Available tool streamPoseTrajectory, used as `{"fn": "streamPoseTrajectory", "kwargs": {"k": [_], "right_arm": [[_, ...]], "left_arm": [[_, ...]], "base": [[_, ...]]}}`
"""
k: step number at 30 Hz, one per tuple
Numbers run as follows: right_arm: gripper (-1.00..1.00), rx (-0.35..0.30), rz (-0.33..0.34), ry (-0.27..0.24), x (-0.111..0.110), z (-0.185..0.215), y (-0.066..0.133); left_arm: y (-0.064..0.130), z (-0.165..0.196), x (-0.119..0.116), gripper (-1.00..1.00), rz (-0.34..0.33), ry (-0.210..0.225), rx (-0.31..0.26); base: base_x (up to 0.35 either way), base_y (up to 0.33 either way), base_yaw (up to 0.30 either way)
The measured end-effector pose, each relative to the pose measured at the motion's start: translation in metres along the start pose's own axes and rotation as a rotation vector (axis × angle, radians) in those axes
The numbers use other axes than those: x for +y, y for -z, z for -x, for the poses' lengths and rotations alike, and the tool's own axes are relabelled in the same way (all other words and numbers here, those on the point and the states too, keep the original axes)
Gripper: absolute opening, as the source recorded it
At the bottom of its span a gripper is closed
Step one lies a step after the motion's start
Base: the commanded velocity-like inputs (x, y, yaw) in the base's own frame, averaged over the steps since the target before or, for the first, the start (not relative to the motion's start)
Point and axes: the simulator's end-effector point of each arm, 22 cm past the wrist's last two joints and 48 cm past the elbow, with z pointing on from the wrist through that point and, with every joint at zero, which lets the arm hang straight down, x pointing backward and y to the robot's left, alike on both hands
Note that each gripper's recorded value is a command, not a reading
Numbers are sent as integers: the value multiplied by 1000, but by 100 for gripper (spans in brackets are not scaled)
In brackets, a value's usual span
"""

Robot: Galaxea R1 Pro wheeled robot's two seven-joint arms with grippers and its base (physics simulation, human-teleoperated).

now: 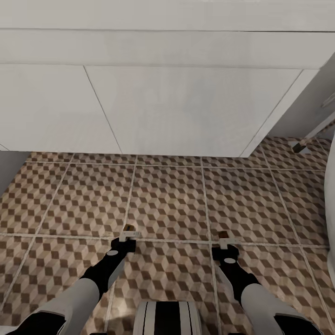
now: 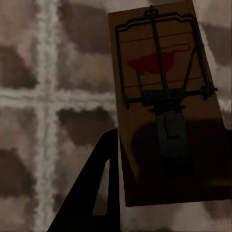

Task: Take the four mousetraps from the cabinet in the bathroom and place them on the bathroom floor. Make sure all four end up on the same floor surface, and ensure that at least two of them are either under or directly next to the same bathroom sink.

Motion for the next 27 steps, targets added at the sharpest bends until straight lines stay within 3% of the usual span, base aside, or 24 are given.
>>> {"fn": "streamPoseTrajectory", "kwargs": {"k": [14, 23, 27], "right_arm": [[-100, -5, -1, 9, -1, 1, 0], [-100, -5, -1, 8, 0, 1, 0], [-100, -6, -1, 7, 0, 1, 0]], "left_arm": [[0, 0, 1, -100, 1, -2, 0], [0, -2, 1, -100, 1, -4, 3], [0, -15, 4, -100, 5, -9, 31]], "base": [[299, 0, 0], [49, 0, 0], [5, 0, 0]]}}
